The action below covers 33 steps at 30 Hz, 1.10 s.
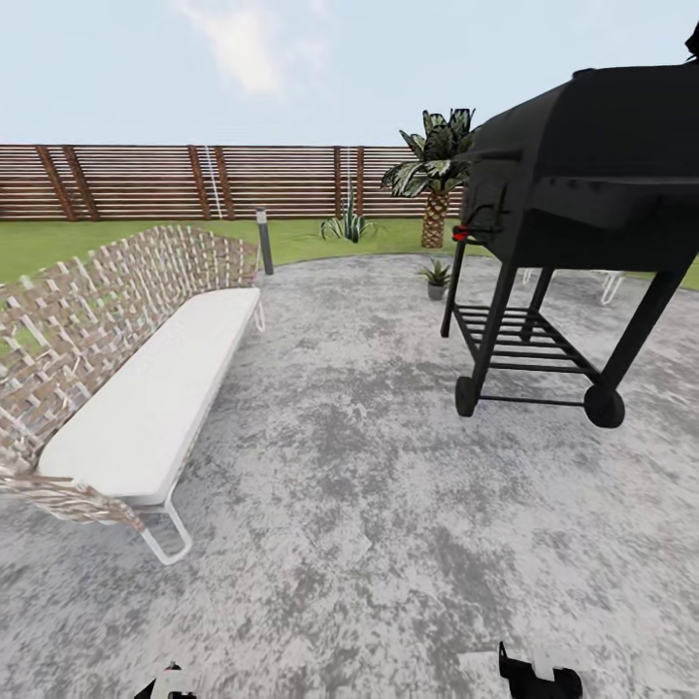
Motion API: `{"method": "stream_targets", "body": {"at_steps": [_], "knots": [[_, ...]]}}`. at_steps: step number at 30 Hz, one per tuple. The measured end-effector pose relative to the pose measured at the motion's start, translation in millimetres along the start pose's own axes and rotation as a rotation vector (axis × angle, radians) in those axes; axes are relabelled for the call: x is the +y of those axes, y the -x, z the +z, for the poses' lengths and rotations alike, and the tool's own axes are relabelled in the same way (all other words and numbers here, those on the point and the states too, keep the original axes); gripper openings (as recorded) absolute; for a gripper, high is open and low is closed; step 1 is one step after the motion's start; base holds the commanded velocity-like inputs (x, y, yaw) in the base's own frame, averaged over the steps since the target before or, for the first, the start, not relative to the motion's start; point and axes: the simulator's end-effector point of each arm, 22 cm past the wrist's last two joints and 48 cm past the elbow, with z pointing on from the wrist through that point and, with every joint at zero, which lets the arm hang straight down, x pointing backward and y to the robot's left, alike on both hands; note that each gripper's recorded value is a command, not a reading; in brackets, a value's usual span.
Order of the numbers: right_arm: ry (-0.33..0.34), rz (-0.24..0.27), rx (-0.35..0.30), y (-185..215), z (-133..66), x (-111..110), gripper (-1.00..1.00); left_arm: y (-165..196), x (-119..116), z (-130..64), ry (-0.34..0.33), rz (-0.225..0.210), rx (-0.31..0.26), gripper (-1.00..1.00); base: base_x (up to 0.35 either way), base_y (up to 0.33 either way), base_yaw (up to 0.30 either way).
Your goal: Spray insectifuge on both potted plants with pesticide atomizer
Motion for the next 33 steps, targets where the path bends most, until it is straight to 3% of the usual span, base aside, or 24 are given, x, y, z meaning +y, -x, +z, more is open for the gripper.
{"method": "stream_targets", "body": {"at_steps": [33], "knots": [[0.000, 0.000, 0.000, 0.1, 0.0, 0.1, 1.00, 0.2, -0.1, 0.0, 0.000, 0.001, -0.001, -1.00, 0.339, 0.000, 0.000]]}}
